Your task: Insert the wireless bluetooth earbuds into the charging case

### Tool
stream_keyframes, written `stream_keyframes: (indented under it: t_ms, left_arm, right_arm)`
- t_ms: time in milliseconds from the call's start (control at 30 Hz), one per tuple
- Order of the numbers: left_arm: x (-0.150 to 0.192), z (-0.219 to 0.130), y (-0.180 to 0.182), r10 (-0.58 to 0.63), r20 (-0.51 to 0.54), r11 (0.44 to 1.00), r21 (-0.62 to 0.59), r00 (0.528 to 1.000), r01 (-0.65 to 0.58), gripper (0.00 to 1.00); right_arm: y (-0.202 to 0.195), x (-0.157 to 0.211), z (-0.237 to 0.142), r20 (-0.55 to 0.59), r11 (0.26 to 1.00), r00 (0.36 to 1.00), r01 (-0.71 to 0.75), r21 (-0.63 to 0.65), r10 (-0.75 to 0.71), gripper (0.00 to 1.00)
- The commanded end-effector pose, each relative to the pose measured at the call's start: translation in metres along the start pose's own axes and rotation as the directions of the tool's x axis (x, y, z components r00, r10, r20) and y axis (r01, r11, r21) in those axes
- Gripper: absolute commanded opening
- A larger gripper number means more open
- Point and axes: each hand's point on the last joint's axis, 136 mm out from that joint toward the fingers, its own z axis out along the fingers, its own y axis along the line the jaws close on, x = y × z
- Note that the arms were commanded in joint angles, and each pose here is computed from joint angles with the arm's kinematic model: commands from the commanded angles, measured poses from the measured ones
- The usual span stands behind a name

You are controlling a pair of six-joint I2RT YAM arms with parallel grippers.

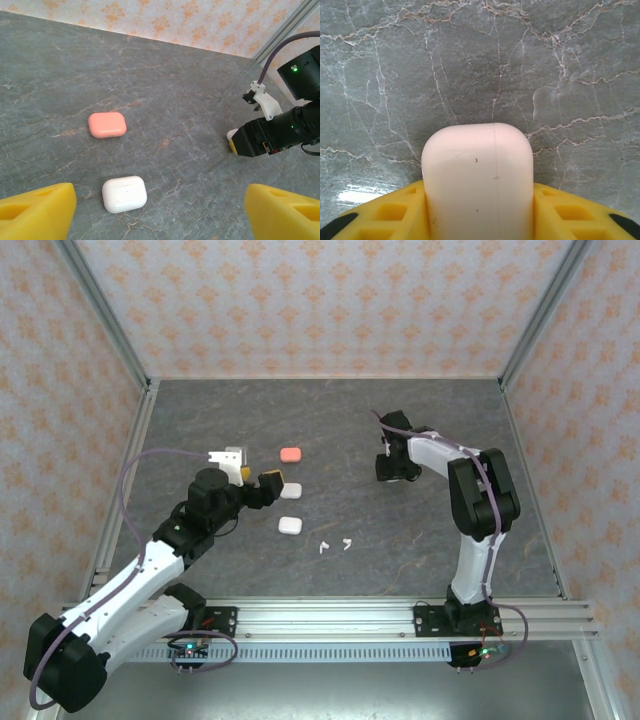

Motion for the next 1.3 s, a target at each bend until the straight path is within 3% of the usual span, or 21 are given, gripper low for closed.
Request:
stream_keyframes:
  t_ms: [0, 200, 567, 767, 1067, 1267]
  left_arm:
    - [-0.004, 0.0, 0.007, -0.002, 0.009, 0.999, -0.039, 1.0, 0.002, 0.87]
    - [-0.006, 0.013, 0.0, -0.014, -0.064, 0.999, -0.039, 0.998, 0.011, 0.88]
    - [-0.021, 0.047, -0.052, -0.036, -0.192, 0.984, 0.163, 0.981, 0.068, 0.83]
    - [-0.027, 0.057, -0.077, -0.02, -0.252, 0.961, 0.264, 0.967, 0.089, 0.78]
    - [-0.044, 0.05, -0.113, 0.032, -0.258, 0.9, 0.429, 0.966, 0.085, 0.75]
    - [-0.056, 0.033, -0.135, 0.094, -0.238, 0.842, 0.538, 0.967, 0.051, 0.74]
  right_arm:
    - [0.0, 0.037, 0.008, -0.141, 0.999, 0.989, 0.035, 0.016, -0.033, 0.42]
    - [0.006, 0.018, -0.018, -0.028, 0.999, 0.999, 0.039, -0.026, -0.04, 0.4]
    - [0.022, 0.002, -0.1, 0.232, 0.981, 0.969, 0.121, -0.149, -0.084, 0.4]
    - [0.026, 0.007, -0.146, 0.365, 0.977, 0.925, 0.168, -0.131, -0.11, 0.39]
    - [0.065, 0.016, -0.205, 0.581, 0.924, 0.772, 0.373, -0.087, -0.257, 0.39]
    - [0.096, 0.028, -0.243, 0.695, 0.855, 0.622, 0.518, -0.019, -0.361, 0.39]
